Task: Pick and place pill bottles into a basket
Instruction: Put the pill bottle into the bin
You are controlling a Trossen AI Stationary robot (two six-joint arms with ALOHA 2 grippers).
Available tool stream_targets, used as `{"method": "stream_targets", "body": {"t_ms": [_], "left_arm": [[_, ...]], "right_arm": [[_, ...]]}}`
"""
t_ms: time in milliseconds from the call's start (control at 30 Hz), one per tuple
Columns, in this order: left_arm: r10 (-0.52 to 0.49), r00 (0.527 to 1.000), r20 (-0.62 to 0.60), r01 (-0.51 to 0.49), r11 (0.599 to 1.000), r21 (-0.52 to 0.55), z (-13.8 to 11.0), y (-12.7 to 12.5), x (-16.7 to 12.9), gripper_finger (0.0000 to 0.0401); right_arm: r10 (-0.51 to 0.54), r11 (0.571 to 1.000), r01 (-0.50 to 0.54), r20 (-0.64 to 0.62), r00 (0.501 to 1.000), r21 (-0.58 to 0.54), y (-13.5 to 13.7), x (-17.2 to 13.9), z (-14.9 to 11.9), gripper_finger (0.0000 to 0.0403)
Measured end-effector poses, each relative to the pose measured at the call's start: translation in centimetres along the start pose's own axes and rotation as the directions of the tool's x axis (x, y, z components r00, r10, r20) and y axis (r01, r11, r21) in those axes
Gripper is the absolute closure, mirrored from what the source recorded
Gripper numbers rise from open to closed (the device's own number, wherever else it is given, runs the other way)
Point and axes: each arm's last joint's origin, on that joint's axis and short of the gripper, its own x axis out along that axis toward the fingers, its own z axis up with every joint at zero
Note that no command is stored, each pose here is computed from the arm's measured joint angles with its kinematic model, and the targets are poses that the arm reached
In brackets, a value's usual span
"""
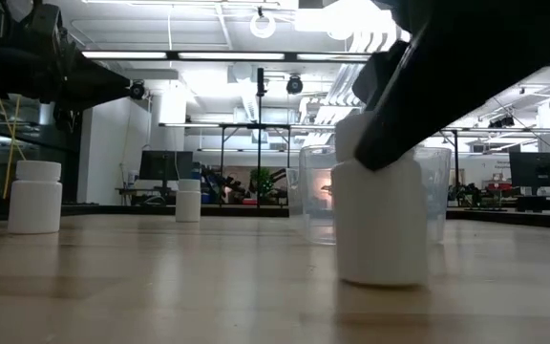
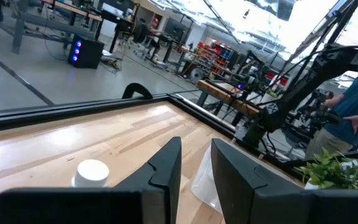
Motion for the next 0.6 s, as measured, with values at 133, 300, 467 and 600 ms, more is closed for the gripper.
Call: {"method": "stream_targets", "body": {"t_ms": [133,300,467,600], "left_arm": [[0.004,1.000,0.001,-0.004,1.000,0.000,0.0,0.0,0.0,0.0277],[0.007,1.000,0.002,-0.007,1.000,0.000,0.0,0.0,0.0,0.0277],[0.008,1.000,0.003,-0.008,1.000,0.000,0.0,0.0,0.0,0.0277],[0.009,1.000,0.004,-0.009,1.000,0.000,0.0,0.0,0.0,0.0277]], "right_arm": [[0.000,1.000,0.000,-0.014,1.000,0.014,0.0,-0.1,-0.1,0.0253],[0.004,0.992,-0.001,-0.022,1.000,0.129,-0.2,-0.1,0.0,0.0253],[0.056,0.978,-0.038,-0.085,0.995,0.205,-0.4,-0.3,1.3,0.0253],[-0.035,0.989,0.042,-0.052,0.998,0.141,-0.1,-1.3,3.4,0.0253]]}}
